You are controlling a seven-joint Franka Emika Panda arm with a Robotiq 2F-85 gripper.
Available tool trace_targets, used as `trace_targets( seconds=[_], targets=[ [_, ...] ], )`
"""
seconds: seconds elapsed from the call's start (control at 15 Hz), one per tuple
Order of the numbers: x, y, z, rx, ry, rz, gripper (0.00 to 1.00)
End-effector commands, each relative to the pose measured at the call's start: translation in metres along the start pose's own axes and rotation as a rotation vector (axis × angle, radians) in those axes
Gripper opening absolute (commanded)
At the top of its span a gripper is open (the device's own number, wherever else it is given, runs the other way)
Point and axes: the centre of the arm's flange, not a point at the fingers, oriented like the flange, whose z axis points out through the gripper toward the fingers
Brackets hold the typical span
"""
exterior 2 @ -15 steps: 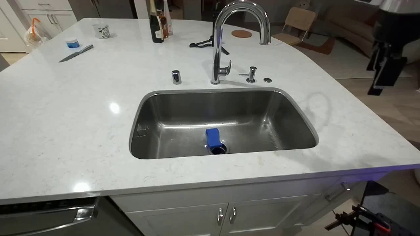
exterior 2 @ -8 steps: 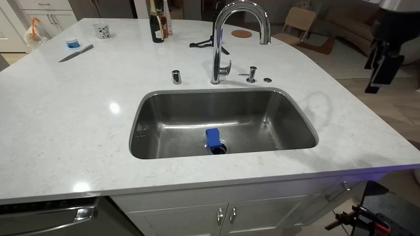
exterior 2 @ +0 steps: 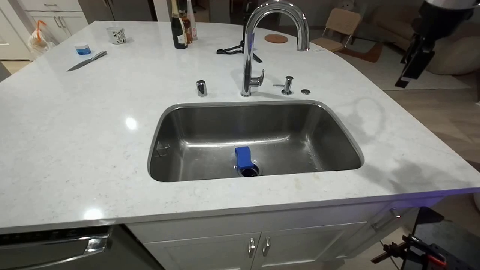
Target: Pull the faucet head
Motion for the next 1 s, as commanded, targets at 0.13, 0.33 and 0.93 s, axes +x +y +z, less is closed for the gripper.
trace_targets(
  seconds=[0.13, 0.33, 0.93],
  targets=[
    [0.028, 0.097, 0.029, -0.026, 0.116, -0.002, 1.0],
    [0.047, 0.141, 0.05, 0.049, 0.215, 0.044, 1.0],
    [0.102, 0.195, 0.086, 0.164, 0.415, -0.048, 1.0]
  ],
)
